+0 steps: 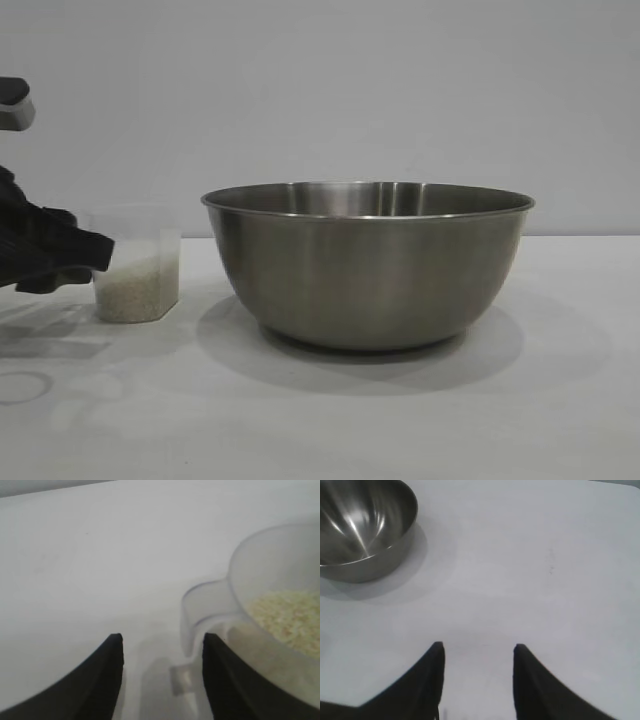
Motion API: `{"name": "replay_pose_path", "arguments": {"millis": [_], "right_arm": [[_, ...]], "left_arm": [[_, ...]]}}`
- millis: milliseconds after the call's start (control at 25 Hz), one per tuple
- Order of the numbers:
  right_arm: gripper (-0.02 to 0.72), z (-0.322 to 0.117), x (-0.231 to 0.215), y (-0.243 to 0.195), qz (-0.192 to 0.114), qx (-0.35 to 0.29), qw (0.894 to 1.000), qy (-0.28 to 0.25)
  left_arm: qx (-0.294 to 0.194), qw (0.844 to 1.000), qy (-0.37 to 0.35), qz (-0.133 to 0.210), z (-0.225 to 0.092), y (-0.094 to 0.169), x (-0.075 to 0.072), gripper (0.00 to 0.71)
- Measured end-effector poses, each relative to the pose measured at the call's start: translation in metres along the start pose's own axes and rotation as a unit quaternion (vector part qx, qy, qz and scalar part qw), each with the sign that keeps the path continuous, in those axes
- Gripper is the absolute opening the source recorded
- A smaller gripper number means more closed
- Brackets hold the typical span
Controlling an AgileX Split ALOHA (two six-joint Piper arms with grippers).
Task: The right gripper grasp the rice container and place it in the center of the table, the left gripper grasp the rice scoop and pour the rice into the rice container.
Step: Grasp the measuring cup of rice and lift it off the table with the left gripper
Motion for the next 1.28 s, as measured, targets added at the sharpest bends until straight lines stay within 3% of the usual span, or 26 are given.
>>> {"name": "replay_pose_path", "arguments": {"millis": [560,840,1080,1280], "right_arm": [[0.295,0.0,0.0,0.0,0.0,0.0,1.0,0.0],[0.295,0.0,0.0,0.0,0.0,0.0,1.0,0.0],[0.295,0.0,0.0,0.0,0.0,0.0,1.0,0.0],[0.295,0.0,0.0,0.0,0.0,0.0,1.0,0.0]], "left_arm": [[-0.023,1.0,0.006,-0.002,0.015,-0.01,-0.004,0.351],[-0.023,1.0,0.006,-0.003,0.015,-0.01,-0.004,0.0],[-0.029,1.0,0.008,-0.005,0.02,-0.008,-0.005,0.0],[-0.07,0.996,-0.032,-0.034,0.055,0.0,-0.017,0.0]]}}
Point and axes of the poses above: a point on each arm's last joint axis where the gripper is mounted, y pointing back along that axis away from the gripper, x along the wrist's bending axis when the last joint is at zero, z = x × y, the point moved 10 cm from there along -y, pointing out along that axis toward the gripper, and after that the axes turned 1 degree about y, right-handed, at the moved point
